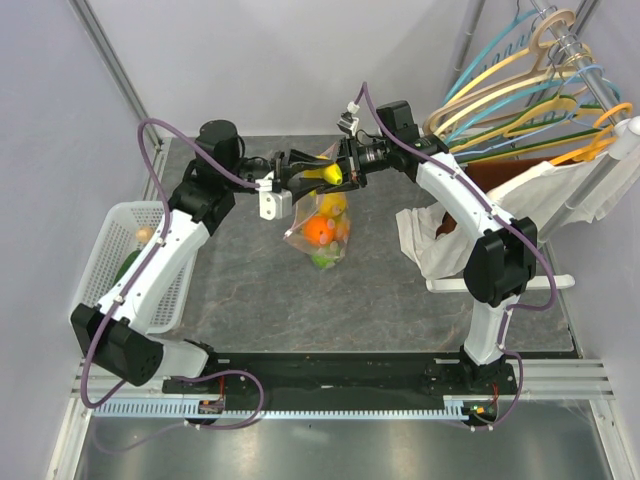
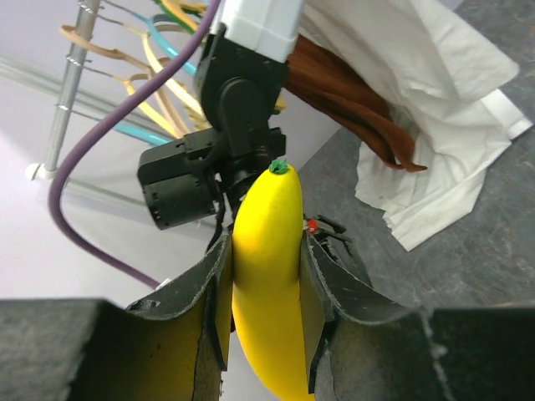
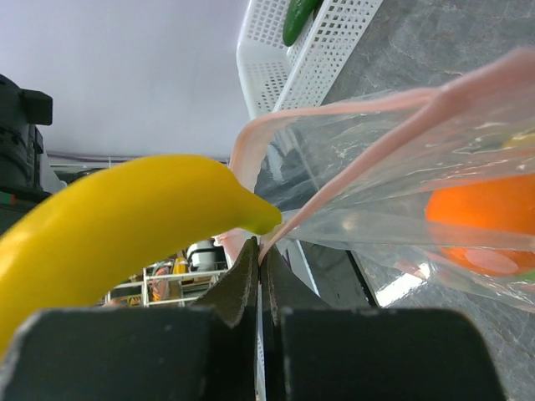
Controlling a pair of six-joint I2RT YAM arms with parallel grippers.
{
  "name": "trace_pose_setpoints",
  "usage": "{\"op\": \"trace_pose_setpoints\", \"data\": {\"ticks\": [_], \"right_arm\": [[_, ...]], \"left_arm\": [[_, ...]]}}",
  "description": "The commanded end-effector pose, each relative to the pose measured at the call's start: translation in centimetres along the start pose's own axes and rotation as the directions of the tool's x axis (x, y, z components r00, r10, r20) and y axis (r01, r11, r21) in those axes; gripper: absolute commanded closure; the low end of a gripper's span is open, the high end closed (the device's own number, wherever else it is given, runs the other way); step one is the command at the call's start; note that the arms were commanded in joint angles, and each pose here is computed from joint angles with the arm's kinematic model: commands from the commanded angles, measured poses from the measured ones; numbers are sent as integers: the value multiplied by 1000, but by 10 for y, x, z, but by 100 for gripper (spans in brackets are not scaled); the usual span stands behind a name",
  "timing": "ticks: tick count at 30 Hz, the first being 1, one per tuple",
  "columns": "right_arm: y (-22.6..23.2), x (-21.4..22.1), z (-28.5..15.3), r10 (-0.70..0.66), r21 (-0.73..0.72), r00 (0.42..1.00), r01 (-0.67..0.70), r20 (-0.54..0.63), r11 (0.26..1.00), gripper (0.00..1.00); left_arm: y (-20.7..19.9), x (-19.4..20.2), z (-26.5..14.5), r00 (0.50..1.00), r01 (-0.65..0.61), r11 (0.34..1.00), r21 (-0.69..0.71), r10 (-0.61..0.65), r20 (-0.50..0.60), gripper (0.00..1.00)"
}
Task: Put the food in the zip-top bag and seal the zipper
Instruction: Place the fake fruit in the zipper food storage bag.
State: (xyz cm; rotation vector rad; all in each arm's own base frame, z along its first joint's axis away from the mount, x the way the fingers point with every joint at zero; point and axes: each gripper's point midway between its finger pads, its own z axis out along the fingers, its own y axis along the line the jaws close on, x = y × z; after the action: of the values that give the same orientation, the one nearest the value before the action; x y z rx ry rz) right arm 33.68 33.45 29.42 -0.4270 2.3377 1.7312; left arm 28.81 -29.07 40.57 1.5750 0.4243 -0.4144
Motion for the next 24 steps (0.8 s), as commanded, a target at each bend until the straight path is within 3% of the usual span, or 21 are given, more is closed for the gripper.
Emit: {"op": "trace_pose_setpoints", "data": {"ticks": [1,7,8,9,11,13,14,19,22,23,24], "right_arm": [[37,-3,-10,-95,-65,995,96,21,993,100],[36,-3,-9,-91,-66,996,92,18,994,100],[37,-3,-9,-94,-67,995,95,17,993,100],[37,-3,-9,-94,-68,995,95,17,993,100],[36,-2,-10,-91,-66,996,92,17,994,100],[38,-1,-10,-94,-69,995,95,16,993,100],[38,-1,-10,-94,-69,995,95,16,993,100],[38,-2,-11,-95,-68,995,96,18,993,100],[40,-4,-10,-104,-69,994,105,22,992,100],[42,-5,-11,-110,-72,994,112,24,991,100],[44,-5,-12,-114,-73,993,116,26,991,100]], "left_arm": [[-20,-4,4,998,-17,997,75,12,62,91],[-34,8,3,995,96,990,106,-98,14,79],[-31,9,3,988,154,984,94,-154,-6,69],[-29,14,2,981,193,978,85,-191,-23,51],[-21,23,-4,960,277,959,50,-274,-62,1],[-4,27,-16,946,317,949,-5,-316,-65,0],[4,23,-21,915,398,917,-38,-399,-51,0],[46,3,-54,900,426,887,-178,-435,-17,0],[60,0,-85,830,532,794,-294,-558,-4,0],[59,-1,-93,758,623,713,-320,-651,24,0],[61,-1,-105,722,654,666,-359,-691,32,0]]}}
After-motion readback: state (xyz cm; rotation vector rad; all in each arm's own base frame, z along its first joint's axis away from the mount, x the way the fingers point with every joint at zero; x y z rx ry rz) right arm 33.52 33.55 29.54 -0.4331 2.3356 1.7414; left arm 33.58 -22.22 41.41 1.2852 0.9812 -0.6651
